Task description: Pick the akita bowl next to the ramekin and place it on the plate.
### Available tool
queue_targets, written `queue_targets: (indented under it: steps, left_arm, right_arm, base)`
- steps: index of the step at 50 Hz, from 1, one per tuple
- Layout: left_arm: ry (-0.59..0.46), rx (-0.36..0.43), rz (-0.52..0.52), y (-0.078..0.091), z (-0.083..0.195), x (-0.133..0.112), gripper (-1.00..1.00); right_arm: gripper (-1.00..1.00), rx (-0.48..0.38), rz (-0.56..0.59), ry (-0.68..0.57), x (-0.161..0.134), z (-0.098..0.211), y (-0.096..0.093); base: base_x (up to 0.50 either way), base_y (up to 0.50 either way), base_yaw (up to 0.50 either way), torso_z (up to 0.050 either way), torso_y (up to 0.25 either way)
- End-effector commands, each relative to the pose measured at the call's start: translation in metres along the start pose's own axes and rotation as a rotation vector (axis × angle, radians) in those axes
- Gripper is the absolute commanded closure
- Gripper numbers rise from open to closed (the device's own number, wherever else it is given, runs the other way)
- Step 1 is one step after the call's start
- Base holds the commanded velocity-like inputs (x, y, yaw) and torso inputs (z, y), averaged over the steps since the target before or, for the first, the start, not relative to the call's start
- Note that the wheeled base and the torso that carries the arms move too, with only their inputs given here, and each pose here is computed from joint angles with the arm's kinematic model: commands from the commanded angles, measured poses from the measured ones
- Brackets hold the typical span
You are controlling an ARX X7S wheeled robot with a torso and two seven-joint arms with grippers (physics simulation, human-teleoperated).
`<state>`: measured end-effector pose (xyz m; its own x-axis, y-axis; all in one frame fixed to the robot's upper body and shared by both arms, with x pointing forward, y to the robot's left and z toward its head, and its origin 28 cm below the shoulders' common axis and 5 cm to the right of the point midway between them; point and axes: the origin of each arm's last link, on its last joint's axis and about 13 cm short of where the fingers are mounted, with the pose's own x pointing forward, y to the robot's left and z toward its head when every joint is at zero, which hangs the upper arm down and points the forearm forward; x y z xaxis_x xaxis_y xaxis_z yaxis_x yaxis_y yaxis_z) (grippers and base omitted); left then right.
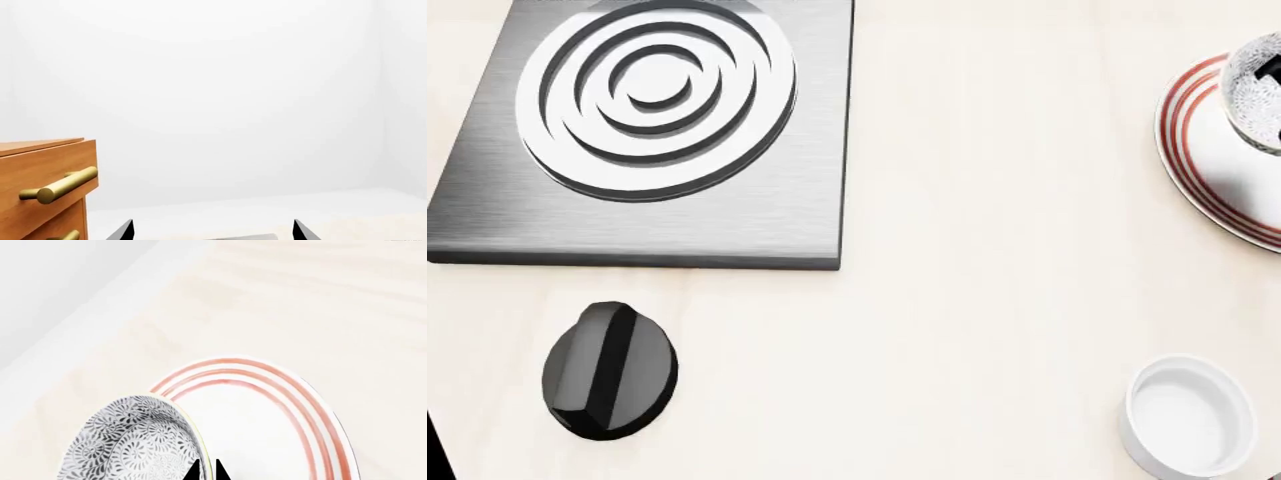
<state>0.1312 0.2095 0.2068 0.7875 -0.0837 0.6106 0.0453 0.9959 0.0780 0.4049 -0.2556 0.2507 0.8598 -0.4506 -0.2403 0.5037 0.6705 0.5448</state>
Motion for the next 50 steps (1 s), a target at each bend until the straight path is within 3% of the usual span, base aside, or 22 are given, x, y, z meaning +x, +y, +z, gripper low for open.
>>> queue_targets:
  steps: [1, 24, 50]
  left_arm:
    - [0.001, 0.001, 0.003, 0.0003, -0.0001, 0.0005, -1.00]
    - [-0.002, -0.003, 0.004, 0.0007, 0.0013, 0.0015, -1.00]
    - [-0.001, -0.006, 0.004, 0.0003, -0.0001, 0.0004, -1.00]
  right_arm:
    - [1.00, -0.024, -0.005, -0.009, -0.0001, -0.0013, 0.0020]
    - [1.00, -0.113, -0.047, -0.042, -0.0013, 0.0008, 0.0081]
    - [1.00, -0.080, -0.099, 0.086, -0.0063, 0.0025, 0.0104]
  base:
    - [0.00, 0.00, 0.00, 0.000, 0.000]
    - [0.00, 0.00, 0.00, 0.000, 0.000]
    - [0.00, 0.00, 0.00, 0.000, 0.000]
